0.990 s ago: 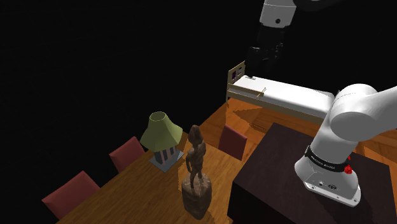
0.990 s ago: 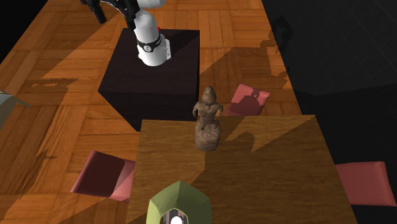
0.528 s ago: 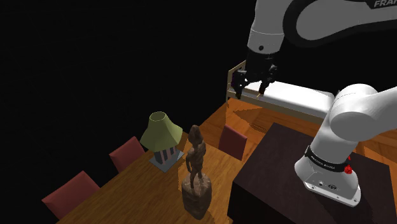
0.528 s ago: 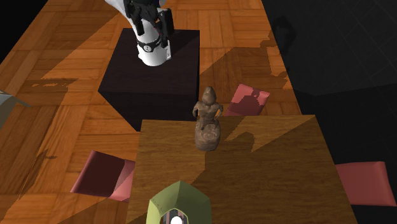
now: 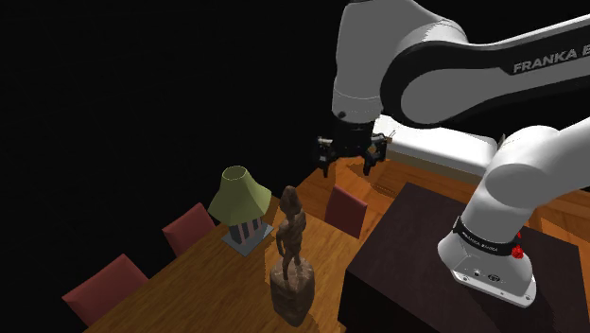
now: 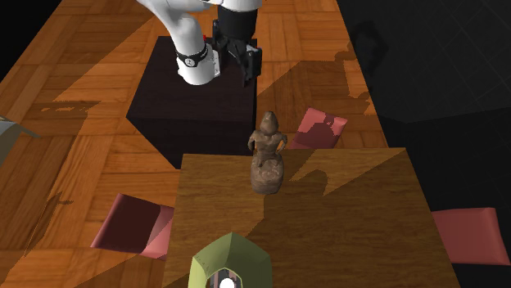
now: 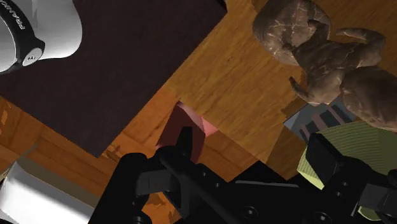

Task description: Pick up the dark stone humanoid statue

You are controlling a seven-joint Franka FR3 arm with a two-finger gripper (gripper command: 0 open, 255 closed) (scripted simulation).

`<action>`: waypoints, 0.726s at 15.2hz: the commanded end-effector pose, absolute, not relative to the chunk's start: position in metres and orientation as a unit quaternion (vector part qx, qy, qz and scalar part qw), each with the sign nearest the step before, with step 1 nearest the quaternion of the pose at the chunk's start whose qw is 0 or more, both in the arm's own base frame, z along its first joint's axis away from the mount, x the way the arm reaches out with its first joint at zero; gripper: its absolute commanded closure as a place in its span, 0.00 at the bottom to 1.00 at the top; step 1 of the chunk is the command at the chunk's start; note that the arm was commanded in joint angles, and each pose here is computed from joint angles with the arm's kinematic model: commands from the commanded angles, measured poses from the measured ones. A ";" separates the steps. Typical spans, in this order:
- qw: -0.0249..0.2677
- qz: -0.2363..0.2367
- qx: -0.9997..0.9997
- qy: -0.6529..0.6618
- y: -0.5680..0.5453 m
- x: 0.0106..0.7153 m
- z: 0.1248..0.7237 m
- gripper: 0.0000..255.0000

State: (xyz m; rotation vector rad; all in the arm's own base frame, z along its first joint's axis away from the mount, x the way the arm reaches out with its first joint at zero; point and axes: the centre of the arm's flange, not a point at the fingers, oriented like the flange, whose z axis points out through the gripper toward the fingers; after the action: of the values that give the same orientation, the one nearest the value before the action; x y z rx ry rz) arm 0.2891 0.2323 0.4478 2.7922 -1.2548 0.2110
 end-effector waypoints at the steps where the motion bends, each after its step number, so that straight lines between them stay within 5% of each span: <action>1: 0.040 0.070 0.893 -0.443 0.256 0.297 0.431 0.00; 11: 0.062 0.077 0.801 -0.591 0.358 0.362 0.358 0.00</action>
State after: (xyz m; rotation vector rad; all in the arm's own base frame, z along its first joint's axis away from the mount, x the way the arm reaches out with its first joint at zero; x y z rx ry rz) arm 0.3537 0.3464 0.3652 2.4558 -1.7341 0.2364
